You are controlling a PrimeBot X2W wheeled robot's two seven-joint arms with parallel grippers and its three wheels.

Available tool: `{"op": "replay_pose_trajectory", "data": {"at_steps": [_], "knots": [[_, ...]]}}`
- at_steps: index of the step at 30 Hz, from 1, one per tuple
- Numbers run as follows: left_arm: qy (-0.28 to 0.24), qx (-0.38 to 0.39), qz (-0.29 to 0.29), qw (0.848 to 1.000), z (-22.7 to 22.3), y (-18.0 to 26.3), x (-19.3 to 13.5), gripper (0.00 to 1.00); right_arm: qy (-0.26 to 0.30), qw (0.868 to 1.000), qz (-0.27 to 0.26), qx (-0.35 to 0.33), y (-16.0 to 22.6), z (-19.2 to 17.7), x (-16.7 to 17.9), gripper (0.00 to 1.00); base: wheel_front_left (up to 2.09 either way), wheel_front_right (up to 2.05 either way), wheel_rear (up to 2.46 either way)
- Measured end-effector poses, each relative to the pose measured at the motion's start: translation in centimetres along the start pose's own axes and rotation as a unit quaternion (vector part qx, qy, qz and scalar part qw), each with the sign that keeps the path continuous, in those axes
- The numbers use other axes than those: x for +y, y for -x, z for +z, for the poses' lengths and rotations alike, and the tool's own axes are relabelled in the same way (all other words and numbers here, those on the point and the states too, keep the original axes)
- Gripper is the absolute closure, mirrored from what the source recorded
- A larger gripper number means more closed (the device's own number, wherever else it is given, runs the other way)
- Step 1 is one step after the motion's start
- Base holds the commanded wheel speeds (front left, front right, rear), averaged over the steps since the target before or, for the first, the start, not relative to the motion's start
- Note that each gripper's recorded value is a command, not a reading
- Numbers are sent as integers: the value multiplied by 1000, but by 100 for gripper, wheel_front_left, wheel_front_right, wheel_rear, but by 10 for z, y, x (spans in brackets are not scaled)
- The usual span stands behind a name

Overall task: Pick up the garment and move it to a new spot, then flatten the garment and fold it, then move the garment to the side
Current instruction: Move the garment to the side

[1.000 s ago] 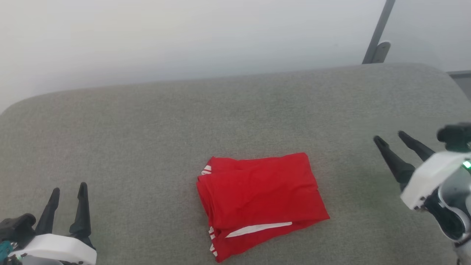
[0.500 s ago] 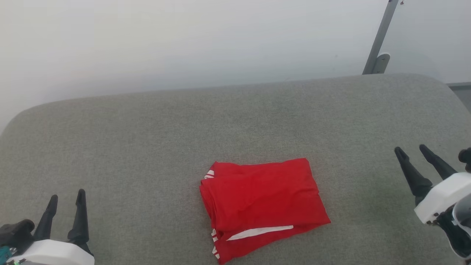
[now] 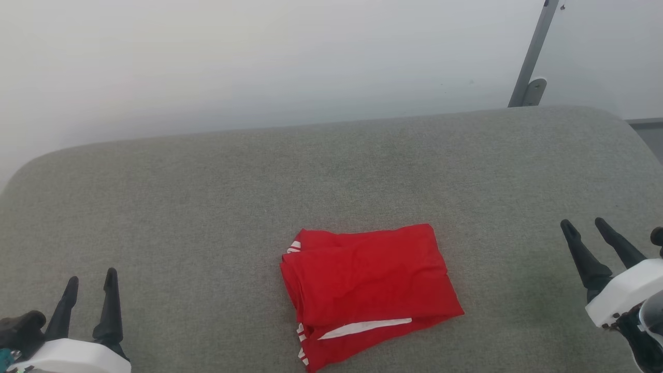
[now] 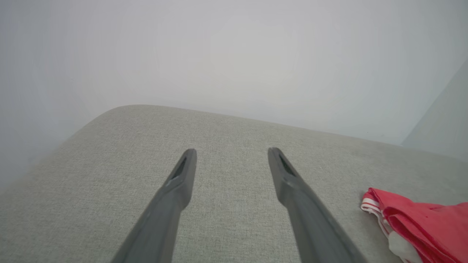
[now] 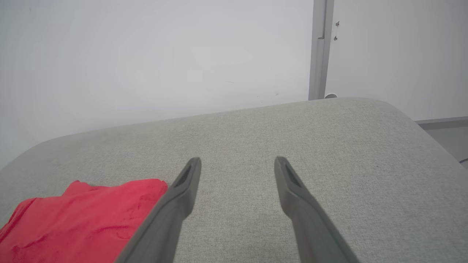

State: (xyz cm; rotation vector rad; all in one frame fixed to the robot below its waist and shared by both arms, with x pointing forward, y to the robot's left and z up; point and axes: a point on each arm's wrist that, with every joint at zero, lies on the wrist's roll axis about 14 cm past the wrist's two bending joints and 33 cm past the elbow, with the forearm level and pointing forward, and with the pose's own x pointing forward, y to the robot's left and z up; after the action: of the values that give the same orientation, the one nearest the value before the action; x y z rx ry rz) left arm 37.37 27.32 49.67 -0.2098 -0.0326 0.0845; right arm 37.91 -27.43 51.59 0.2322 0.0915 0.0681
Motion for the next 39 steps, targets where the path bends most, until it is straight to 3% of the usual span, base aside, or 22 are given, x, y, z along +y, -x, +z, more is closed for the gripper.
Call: {"op": "replay_pose_trajectory", "data": {"at_steps": [17,27,33,39], "knots": [[1,1,6,1000,-1,2,4,0,-19,1000,3,18,-1,-19,6,0,0,0,0],[4,2,26,1000,-2,17,18,0,-14,996,60,68,-22,-37,45,0,0,0,0],[5,10,47,999,-7,32,31,0,-4,986,108,126,-38,-55,79,0,0,0,0],[9,18,68,998,-13,44,41,0,17,964,139,225,-46,-88,99,0,0,0,0]]}}
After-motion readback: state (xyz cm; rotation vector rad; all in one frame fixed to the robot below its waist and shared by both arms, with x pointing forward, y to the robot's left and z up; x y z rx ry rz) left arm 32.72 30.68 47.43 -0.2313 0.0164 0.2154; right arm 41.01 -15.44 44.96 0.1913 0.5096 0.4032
